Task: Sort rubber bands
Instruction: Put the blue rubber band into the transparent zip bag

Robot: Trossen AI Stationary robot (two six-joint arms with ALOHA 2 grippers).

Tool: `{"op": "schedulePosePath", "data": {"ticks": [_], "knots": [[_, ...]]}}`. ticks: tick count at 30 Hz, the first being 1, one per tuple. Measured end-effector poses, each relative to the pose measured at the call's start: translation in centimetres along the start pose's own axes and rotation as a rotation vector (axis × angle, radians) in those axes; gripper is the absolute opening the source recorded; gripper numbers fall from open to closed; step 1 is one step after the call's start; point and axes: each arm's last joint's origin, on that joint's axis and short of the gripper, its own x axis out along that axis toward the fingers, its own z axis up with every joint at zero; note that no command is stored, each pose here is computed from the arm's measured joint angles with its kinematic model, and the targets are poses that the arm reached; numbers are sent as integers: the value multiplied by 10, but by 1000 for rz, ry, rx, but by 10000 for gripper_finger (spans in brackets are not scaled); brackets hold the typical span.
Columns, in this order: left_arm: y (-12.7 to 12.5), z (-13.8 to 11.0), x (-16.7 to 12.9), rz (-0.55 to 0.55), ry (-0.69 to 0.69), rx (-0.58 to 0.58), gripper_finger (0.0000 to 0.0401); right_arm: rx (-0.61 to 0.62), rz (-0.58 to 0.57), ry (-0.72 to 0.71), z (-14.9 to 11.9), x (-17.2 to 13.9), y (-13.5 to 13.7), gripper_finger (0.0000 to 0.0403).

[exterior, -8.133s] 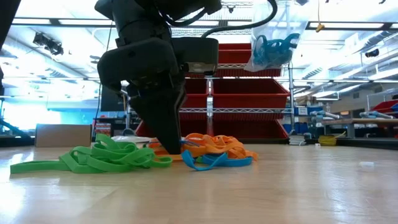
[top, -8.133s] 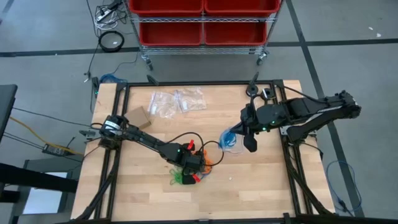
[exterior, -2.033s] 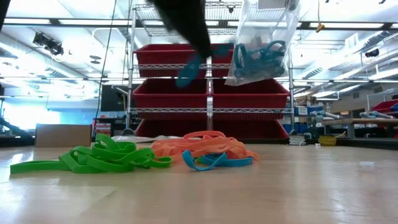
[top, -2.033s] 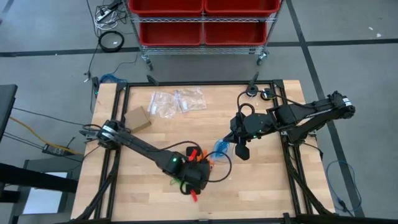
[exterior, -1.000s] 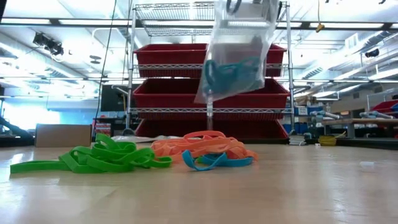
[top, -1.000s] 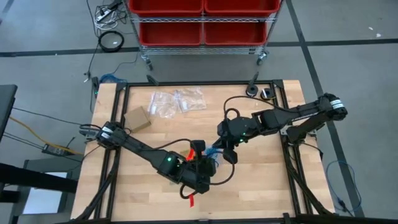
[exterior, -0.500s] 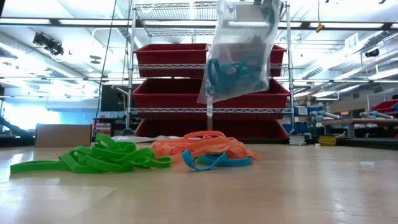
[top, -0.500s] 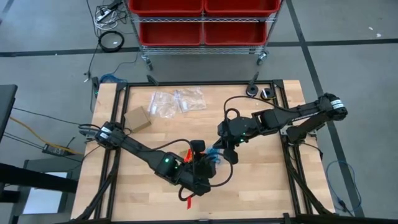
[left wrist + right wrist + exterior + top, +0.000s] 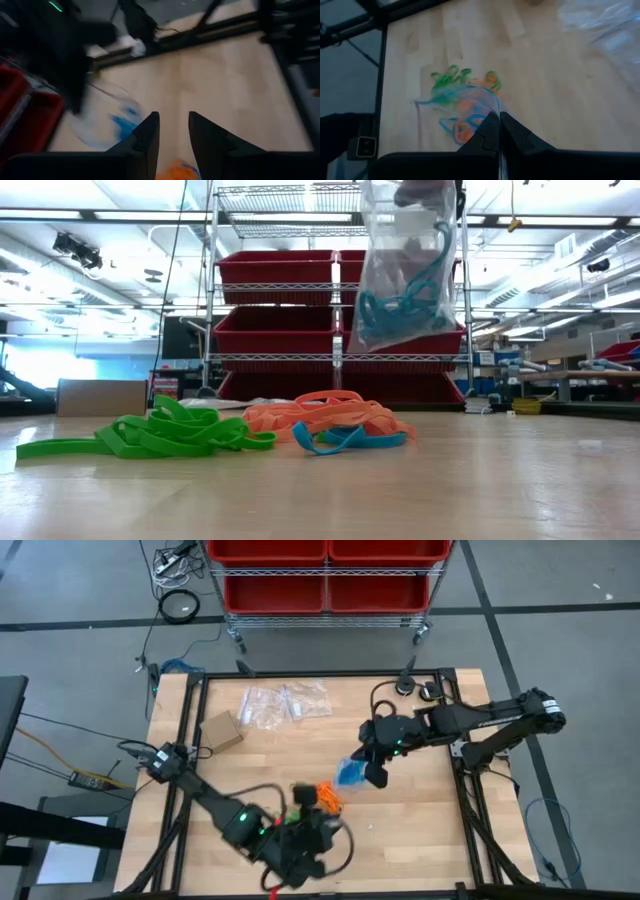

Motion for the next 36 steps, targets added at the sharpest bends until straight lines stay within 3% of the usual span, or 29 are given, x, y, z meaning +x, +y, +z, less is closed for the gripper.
{"op": "schedulePosePath", "data": {"ticks": [6, 11, 15, 20, 30, 36], "knots": [[-39, -36, 10, -156, 102, -107, 113, 37, -21, -142, 8, -43, -15, 0], [-70, -90, 41, -256, 136, -175, 108, 50, 17, -215, 7, -71, -18, 0], [-80, -139, 64, -278, 149, -190, 106, 55, 42, -236, 5, -82, -18, 0], [-78, -177, 79, -251, 138, -160, 106, 43, 57, -232, 5, -83, -17, 0], [-48, -191, 113, -181, 126, -93, 106, 20, 45, -191, 4, -72, -16, 0], [-45, -196, 121, -289, 196, -79, 106, 17, 45, -182, 4, -71, -15, 0]]}}
